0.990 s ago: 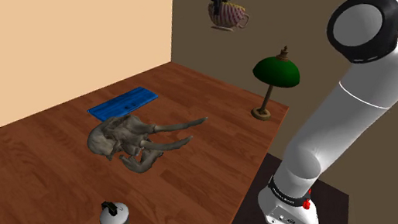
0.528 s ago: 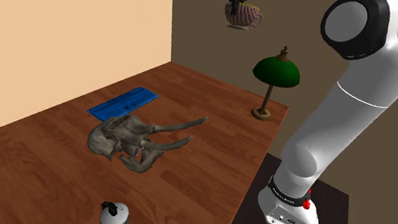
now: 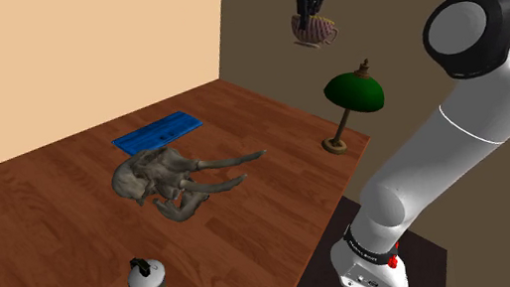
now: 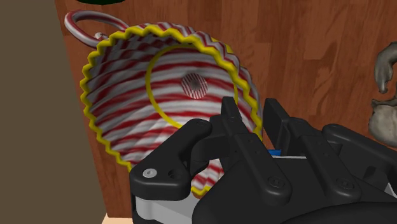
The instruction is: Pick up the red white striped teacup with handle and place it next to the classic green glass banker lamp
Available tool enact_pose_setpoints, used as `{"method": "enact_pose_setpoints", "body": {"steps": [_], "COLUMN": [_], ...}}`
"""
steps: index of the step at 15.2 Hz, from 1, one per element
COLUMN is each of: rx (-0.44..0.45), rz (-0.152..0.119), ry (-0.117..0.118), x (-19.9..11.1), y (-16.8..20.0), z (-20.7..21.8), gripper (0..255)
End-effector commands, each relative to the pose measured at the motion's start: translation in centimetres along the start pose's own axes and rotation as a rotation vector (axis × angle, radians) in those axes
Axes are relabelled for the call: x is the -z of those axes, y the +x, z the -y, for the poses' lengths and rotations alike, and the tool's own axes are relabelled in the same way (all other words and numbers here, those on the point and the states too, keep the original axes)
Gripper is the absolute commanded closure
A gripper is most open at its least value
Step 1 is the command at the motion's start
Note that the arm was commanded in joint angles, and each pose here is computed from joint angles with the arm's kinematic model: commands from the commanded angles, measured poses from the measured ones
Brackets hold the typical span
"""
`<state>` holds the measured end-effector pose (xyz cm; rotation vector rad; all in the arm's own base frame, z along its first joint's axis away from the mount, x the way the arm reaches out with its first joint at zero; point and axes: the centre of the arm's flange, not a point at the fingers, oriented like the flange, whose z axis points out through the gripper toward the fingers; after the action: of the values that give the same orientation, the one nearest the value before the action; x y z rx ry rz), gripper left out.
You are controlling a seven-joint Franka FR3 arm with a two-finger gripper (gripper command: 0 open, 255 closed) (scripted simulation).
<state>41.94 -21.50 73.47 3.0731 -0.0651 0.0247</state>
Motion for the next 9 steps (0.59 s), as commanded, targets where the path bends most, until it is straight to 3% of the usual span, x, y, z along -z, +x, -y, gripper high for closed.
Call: {"method": "enact_pose_setpoints", "body": {"steps": [1,9], "rx": [0.0,0.0], "rz": [-0.001,-0.001], "ry": [0.0,0.0], "x": [-1.1,-5.3], "y": [0.0,0.0], "z": [0.1,0.4], "gripper": [255,255]}}
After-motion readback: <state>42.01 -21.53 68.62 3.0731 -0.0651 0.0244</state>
